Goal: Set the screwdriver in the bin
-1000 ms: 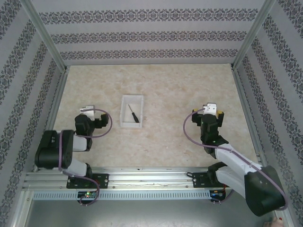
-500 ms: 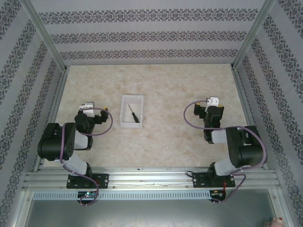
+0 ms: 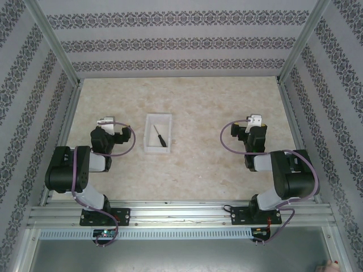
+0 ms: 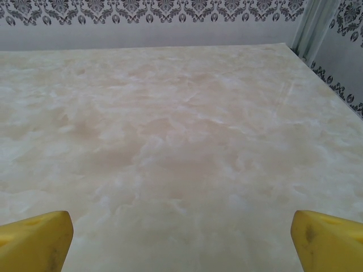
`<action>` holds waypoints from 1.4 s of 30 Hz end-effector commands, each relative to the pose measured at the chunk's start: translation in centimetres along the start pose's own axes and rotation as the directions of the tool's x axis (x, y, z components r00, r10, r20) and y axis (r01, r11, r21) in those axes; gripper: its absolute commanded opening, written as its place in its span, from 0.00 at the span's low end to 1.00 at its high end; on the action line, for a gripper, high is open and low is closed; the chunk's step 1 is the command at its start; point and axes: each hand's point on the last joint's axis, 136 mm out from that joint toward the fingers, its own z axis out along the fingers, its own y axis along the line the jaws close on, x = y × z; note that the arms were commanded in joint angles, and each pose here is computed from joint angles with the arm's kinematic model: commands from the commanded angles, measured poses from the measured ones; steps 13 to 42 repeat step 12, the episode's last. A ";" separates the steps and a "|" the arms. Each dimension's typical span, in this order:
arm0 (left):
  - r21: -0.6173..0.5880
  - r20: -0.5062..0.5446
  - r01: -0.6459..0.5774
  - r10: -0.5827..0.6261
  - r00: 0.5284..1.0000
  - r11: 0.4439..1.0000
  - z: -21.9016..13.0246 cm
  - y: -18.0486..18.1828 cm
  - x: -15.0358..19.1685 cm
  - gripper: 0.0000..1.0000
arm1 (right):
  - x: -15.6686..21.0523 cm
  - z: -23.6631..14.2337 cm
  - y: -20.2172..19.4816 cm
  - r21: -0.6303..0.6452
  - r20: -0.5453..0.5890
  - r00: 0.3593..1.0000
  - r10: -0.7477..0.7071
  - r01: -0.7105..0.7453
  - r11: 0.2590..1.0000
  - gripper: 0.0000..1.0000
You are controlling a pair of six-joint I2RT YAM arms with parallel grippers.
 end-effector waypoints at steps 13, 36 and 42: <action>0.025 -0.007 -0.018 0.018 1.000 1.000 0.0 -0.7 -0.2 0.99 | -1.3 0.2 0.4 -0.021 0.043 0.999 -0.004 0.005 1.000 0.98; 0.025 -0.007 -0.018 0.018 1.000 1.000 0.0 -0.7 -0.2 0.99 | -1.3 0.2 0.4 -0.021 0.043 0.999 -0.004 0.005 1.000 0.98; 0.025 -0.007 -0.018 0.018 1.000 1.000 0.0 -0.7 -0.2 0.99 | -1.3 0.2 0.4 -0.021 0.043 0.999 -0.004 0.005 1.000 0.98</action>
